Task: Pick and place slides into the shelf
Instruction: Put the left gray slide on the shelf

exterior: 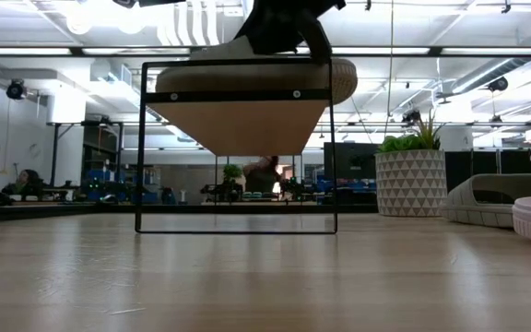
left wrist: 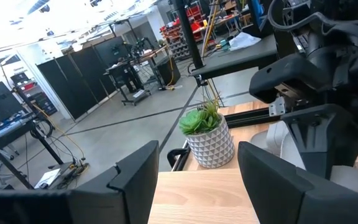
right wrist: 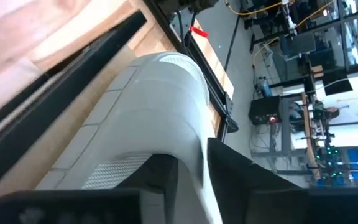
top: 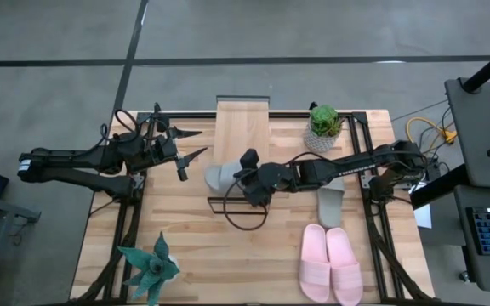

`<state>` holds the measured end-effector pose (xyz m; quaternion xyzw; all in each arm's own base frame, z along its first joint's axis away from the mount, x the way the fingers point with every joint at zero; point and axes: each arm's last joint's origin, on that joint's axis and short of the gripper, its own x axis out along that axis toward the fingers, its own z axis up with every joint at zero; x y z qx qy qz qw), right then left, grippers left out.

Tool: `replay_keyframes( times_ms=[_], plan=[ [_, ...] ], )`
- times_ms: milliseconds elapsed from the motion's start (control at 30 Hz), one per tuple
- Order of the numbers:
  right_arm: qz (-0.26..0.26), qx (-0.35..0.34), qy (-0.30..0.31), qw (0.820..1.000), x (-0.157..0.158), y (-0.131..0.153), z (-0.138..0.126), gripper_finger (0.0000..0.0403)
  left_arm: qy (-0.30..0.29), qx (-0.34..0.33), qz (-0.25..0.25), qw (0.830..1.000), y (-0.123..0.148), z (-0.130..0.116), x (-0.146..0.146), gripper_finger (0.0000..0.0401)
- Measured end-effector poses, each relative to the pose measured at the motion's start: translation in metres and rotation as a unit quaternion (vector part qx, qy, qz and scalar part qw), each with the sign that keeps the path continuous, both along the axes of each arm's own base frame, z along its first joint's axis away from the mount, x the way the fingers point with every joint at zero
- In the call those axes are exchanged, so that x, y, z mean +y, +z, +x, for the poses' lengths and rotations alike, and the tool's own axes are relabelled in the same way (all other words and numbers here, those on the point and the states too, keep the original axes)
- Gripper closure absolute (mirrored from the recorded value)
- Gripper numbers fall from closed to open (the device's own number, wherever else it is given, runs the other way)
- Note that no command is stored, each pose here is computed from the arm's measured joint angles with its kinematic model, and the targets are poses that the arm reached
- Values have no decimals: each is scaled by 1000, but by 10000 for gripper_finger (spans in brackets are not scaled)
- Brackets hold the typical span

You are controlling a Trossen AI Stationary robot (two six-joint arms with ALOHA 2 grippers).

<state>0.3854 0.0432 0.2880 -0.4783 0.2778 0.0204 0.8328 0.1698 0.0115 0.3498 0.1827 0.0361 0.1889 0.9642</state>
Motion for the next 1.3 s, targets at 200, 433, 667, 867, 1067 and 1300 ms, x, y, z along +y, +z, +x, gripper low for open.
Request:
replay_keyframes(
  times_ms=[200,433,667,867,1067,1300],
  plan=[
    [20,-18,-10,1000,0,9,2,274,0,1,3,1000,0,0,0,197],
    [26,1,-23,999,0,10,0,238,0,1,4,1000,0,0,0,197],
    [25,-1,-41,999,-2,12,-2,216,0,1,4,1000,0,0,0,197],
    [2,-2,-67,998,-4,19,-10,214,0,1,3,1000,0,0,0,197],
    [2,-10,-96,995,-4,40,-30,213,0,1,3,1000,0,0,0,197],
    [69,-5,-97,993,8,65,-71,216,0,2,3,1000,0,0,0,197]
  ],
)
